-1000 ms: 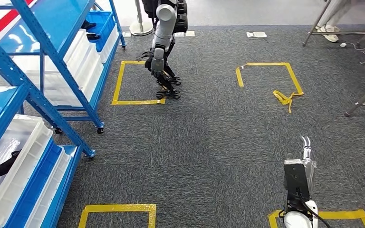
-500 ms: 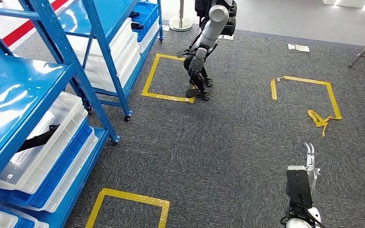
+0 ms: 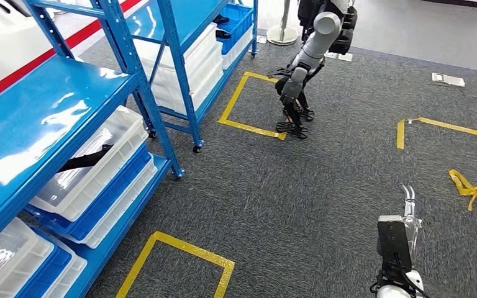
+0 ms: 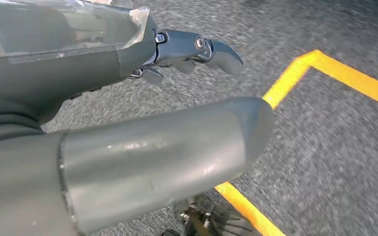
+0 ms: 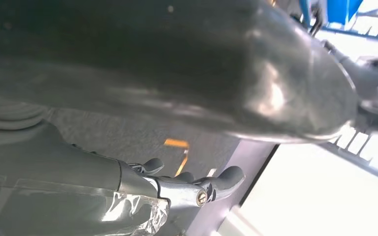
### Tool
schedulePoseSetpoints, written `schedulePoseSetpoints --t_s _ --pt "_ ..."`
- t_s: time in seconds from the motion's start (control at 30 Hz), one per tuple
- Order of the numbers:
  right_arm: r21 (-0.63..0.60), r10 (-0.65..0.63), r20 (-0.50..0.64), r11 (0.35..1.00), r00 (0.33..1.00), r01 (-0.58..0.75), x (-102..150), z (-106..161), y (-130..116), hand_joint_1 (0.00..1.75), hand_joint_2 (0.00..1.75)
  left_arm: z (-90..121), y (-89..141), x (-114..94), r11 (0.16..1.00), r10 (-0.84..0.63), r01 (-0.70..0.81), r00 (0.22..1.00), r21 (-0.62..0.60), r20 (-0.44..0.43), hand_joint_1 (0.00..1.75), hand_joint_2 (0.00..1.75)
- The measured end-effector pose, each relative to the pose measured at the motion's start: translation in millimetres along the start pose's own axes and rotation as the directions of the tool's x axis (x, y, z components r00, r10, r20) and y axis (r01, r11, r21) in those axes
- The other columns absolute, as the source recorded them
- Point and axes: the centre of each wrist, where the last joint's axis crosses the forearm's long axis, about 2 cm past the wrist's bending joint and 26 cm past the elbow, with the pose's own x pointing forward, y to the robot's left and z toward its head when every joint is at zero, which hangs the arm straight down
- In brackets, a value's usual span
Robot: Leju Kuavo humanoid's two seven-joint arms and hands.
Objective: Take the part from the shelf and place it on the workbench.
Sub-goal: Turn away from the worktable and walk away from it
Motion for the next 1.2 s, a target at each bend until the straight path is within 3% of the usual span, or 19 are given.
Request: schedulePoseSetpoints --t_s 1.2 --pt "0.011 0.039 0.043 0.999 0.998 -0.040 10 -19 5 0.00 0.00 -3 -3 14 1.000 -0.002 0.001 1.000 0.014 0.030 0.00 0.00"
